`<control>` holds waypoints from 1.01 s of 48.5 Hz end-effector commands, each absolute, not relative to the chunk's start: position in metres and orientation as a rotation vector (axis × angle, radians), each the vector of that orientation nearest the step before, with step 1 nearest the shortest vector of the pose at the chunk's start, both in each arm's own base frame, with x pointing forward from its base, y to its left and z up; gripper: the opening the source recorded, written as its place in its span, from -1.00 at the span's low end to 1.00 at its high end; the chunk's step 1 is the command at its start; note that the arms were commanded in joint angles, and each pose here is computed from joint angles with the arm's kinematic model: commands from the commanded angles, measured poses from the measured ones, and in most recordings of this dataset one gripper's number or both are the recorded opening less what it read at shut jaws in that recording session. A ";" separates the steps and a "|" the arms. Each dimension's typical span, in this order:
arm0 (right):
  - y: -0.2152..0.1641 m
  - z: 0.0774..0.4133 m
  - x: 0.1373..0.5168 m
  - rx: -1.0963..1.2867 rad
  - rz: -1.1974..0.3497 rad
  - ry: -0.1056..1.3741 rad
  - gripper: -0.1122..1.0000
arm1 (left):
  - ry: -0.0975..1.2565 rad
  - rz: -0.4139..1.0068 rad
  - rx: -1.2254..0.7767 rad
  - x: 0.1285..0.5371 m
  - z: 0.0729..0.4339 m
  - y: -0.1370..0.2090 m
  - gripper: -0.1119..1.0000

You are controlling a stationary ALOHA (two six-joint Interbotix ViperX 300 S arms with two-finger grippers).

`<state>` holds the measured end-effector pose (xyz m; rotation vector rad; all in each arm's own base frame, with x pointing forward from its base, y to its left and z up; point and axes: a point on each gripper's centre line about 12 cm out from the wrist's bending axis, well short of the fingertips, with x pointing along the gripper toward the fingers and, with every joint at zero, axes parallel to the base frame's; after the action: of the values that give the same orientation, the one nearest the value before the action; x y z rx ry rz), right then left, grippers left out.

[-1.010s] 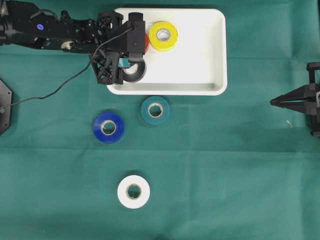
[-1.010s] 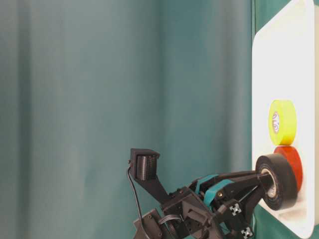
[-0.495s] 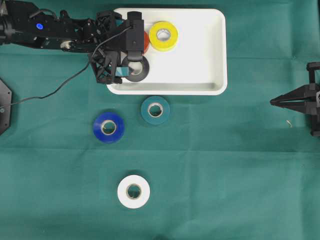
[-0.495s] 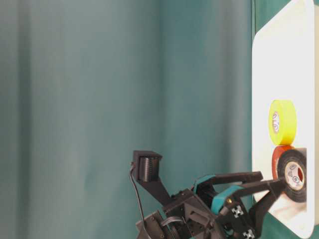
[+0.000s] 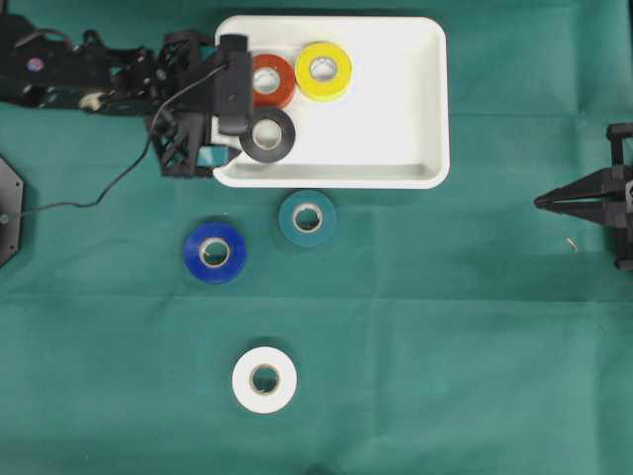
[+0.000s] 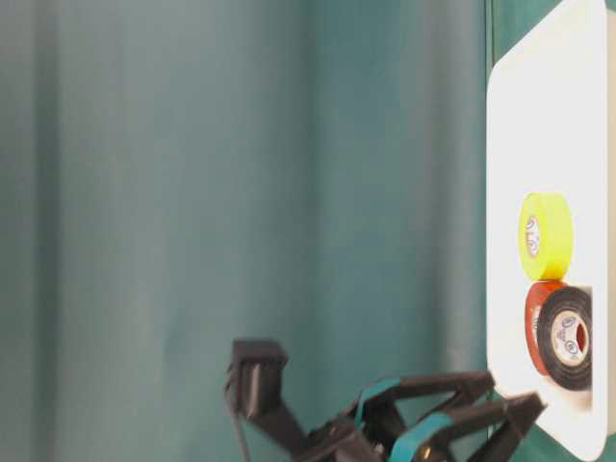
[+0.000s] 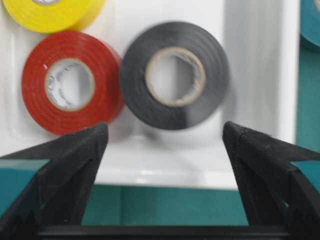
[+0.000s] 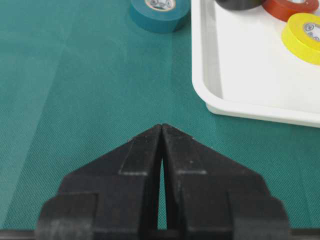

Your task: Put the tape into the white case with the left arm.

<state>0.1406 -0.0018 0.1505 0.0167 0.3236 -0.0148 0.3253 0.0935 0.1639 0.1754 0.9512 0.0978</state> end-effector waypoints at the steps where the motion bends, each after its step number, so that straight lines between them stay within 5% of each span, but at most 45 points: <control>1: -0.002 0.155 0.143 0.017 -0.014 0.311 -0.97 | 0.885 0.097 0.181 0.320 0.181 0.084 0.96; 22: -0.002 0.155 0.143 0.017 -0.016 0.311 -0.97 | 0.807 0.053 0.106 0.281 0.196 0.038 0.96; 49: -0.002 0.155 0.143 0.017 -0.016 0.310 -0.97 | 0.730 0.037 0.112 0.227 0.199 0.023 0.95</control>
<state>0.1406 -0.0018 0.1505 0.0167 0.3236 -0.0148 0.2283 0.0248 0.1932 0.1108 0.7580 0.0375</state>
